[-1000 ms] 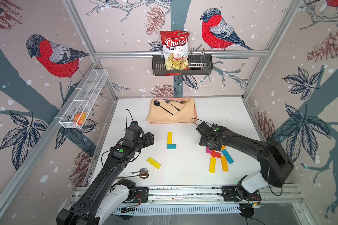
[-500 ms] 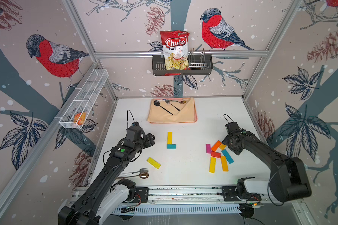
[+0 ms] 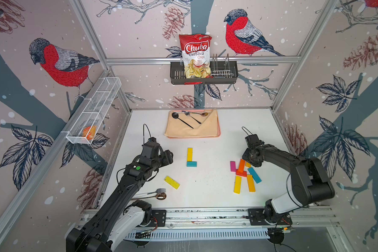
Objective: Assemble the letter h with building blocks
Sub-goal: Pick up the building block from the center of the board, then assemble the building block at the center of the board.
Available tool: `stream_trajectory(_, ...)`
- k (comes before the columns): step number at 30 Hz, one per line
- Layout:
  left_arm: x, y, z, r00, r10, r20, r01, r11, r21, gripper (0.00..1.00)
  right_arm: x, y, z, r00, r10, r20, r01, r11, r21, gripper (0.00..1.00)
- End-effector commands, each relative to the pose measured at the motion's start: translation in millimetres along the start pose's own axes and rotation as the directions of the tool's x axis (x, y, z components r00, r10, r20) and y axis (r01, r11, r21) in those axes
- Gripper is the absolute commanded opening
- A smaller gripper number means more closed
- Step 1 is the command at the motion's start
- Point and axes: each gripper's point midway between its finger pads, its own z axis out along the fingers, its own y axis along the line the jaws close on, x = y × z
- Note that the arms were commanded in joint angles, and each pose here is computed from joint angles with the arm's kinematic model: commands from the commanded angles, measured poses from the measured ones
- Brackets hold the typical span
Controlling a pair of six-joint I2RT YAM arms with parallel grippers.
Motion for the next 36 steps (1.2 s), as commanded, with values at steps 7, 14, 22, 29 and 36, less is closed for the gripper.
stream_trajectory(7,-3,-1,0,1.000,0.004,0.015,-0.004,1.000,0.004,0.74,24,-32,0,0.997,0.014,-0.074,-0.007,0.995,0.097,0.41)
stream_trajectory(14,-4,-1,0,1.000,-0.001,0.020,0.001,1.000,0.002,0.74,0,-33,-11,1.000,-0.013,-0.020,0.015,0.991,0.132,0.30)
stream_trajectory(22,-3,4,1,0.999,-0.022,0.028,0.023,1.000,-0.014,0.74,-35,-7,-64,0.993,-0.060,0.103,0.048,0.992,0.116,0.26)
stream_trajectory(29,-5,8,1,0.997,-0.055,0.050,0.057,0.998,-0.028,0.74,49,102,-94,0.951,-0.296,0.086,0.303,0.948,-0.095,0.26)
stream_trajectory(36,-4,9,3,0.997,-0.070,0.045,0.071,0.997,-0.032,0.74,172,191,-65,0.833,-0.553,0.013,0.551,0.827,-0.108,0.26)
